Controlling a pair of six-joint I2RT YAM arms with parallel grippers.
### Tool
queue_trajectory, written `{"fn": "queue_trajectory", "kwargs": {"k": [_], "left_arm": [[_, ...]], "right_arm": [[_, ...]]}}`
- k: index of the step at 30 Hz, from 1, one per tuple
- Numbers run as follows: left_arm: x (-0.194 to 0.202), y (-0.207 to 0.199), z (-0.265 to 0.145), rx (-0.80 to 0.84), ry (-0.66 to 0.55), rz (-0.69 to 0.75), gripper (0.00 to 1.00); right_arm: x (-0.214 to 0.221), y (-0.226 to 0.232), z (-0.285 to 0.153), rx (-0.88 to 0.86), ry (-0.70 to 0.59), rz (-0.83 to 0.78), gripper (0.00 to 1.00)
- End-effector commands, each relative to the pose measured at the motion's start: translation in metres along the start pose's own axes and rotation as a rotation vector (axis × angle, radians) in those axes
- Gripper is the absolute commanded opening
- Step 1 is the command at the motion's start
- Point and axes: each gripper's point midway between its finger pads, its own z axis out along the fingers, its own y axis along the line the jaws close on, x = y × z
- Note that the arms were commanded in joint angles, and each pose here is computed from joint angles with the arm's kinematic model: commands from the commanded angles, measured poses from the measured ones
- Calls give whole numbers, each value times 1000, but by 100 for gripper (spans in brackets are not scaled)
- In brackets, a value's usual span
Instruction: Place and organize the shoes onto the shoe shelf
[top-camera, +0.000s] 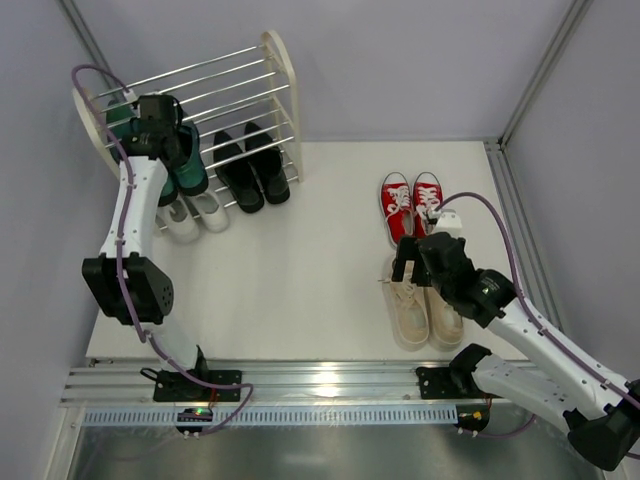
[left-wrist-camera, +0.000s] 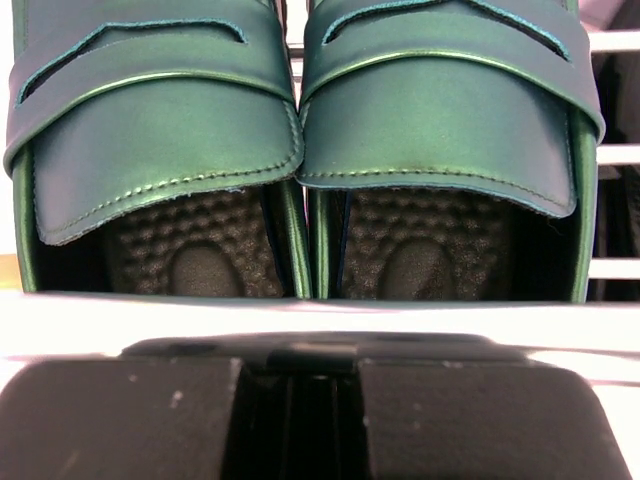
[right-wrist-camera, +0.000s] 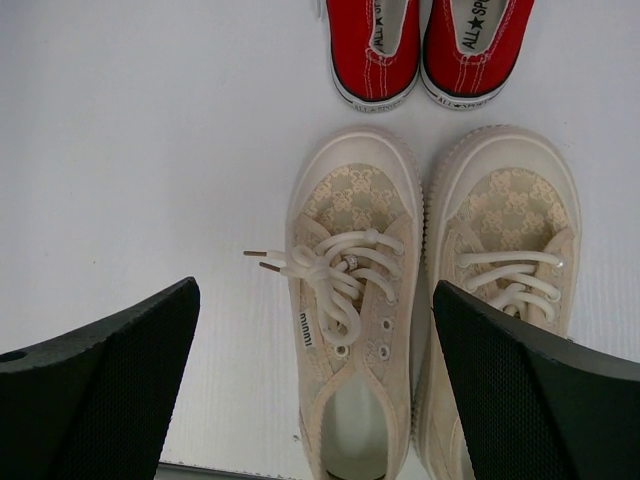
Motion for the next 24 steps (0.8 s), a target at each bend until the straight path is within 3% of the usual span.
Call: {"fn": "queue_trajectory", "kwargs": {"k": [1,16,24], "left_arm": [[-93,36,-43,-41,-351,-135,0],[-89,31,-20,-32,-441,-218,1],[-84,23,-1,-13,-472,-216,8]], "right_arm": [[-19,14,0,-54,-46,12,99],[-18,19,6,-65,-35,11,99],[-20,19,8,-63,-41,6,99]]}}
